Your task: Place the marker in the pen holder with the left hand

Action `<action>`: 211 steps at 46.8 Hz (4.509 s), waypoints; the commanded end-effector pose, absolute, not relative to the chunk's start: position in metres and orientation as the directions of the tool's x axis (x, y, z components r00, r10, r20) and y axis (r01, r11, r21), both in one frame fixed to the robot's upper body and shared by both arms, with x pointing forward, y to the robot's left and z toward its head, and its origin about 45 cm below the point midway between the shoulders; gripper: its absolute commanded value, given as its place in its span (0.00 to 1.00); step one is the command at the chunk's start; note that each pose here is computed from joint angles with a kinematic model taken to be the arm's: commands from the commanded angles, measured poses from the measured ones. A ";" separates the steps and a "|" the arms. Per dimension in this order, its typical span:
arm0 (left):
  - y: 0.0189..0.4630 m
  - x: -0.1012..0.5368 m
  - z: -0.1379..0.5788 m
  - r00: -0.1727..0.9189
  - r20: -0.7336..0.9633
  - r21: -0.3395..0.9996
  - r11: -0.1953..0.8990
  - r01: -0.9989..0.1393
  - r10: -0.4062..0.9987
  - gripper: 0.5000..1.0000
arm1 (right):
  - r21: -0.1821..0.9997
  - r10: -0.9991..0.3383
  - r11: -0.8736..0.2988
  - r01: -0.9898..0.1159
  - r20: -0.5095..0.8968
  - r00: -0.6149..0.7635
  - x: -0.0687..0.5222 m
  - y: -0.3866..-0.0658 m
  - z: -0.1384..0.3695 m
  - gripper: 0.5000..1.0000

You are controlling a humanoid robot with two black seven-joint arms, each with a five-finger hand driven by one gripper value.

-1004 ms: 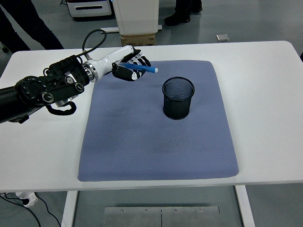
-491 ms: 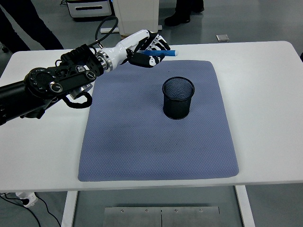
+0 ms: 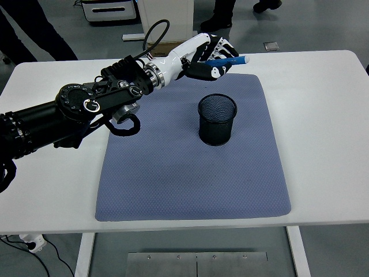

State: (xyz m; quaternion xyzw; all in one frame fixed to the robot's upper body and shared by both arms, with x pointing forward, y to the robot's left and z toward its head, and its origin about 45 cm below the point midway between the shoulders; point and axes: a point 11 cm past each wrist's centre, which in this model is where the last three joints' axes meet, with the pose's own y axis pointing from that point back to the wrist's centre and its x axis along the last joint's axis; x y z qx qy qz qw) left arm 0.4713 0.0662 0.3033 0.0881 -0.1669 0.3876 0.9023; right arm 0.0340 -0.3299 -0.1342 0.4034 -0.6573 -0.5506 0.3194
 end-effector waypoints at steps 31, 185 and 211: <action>0.037 0.446 0.290 0.688 0.008 0.035 0.688 -0.725 0.725 0.00 | 0.982 -0.882 0.068 -0.179 -0.024 -0.471 0.034 -0.330 -0.134 1.00; 0.214 0.465 0.235 0.276 -0.430 0.000 0.306 -0.952 0.859 1.00 | 0.982 -0.882 0.068 -0.179 -0.024 -0.471 0.034 -0.330 -0.134 1.00; 0.293 0.441 0.193 0.140 -0.492 0.053 0.191 -0.980 0.859 1.00 | 0.982 -0.882 0.068 -0.179 -0.024 -0.471 0.034 -0.330 -0.134 1.00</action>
